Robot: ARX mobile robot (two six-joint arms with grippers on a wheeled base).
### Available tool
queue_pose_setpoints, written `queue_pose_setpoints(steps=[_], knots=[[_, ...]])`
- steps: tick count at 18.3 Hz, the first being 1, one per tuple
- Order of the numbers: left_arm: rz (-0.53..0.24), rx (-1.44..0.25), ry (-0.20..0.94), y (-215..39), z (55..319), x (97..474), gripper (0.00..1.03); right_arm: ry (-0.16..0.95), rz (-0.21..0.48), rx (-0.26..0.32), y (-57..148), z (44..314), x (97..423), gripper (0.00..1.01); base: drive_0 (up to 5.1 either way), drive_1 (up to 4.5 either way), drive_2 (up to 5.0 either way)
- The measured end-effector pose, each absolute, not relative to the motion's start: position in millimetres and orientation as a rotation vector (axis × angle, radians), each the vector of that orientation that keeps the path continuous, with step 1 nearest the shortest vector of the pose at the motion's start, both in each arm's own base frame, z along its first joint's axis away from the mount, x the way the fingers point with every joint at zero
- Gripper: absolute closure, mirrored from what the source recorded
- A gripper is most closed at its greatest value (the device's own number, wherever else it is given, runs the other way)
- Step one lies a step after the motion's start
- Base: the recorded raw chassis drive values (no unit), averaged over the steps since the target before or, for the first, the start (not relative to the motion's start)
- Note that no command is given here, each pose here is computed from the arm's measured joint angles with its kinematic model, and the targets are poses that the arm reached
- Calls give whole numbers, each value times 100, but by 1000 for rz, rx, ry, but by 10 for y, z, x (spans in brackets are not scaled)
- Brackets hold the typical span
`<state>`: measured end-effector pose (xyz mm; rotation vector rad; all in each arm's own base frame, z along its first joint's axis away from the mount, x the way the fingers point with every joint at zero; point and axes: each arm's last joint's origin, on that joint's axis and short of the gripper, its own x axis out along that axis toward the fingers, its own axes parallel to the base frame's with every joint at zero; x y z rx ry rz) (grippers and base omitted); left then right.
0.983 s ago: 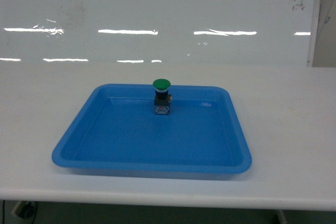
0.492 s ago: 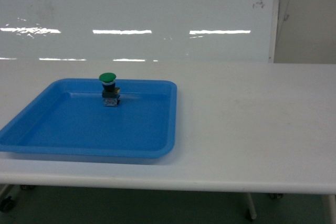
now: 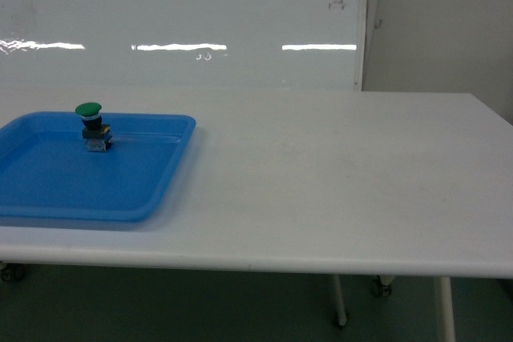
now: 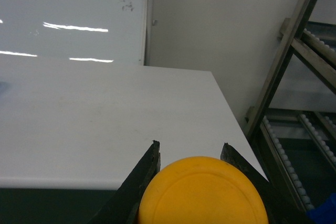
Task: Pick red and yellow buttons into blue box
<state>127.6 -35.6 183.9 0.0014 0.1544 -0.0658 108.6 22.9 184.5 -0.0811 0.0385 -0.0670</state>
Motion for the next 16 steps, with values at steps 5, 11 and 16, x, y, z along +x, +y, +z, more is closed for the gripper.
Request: queue_pose_setpoints(steps=[5, 11, 16], knots=[[-67, 1, 153, -356, 1840, 1276, 75, 42, -67, -82, 229, 1841, 1087, 69, 424, -439, -30], [-67, 1, 155, -356, 1838, 1275, 75, 38, -67, -81, 229, 1845, 1086, 69, 466, -381, -77], [-67, 1, 154, -356, 1839, 1275, 75, 42, -67, -82, 229, 1841, 1087, 69, 497, -305, -154]])
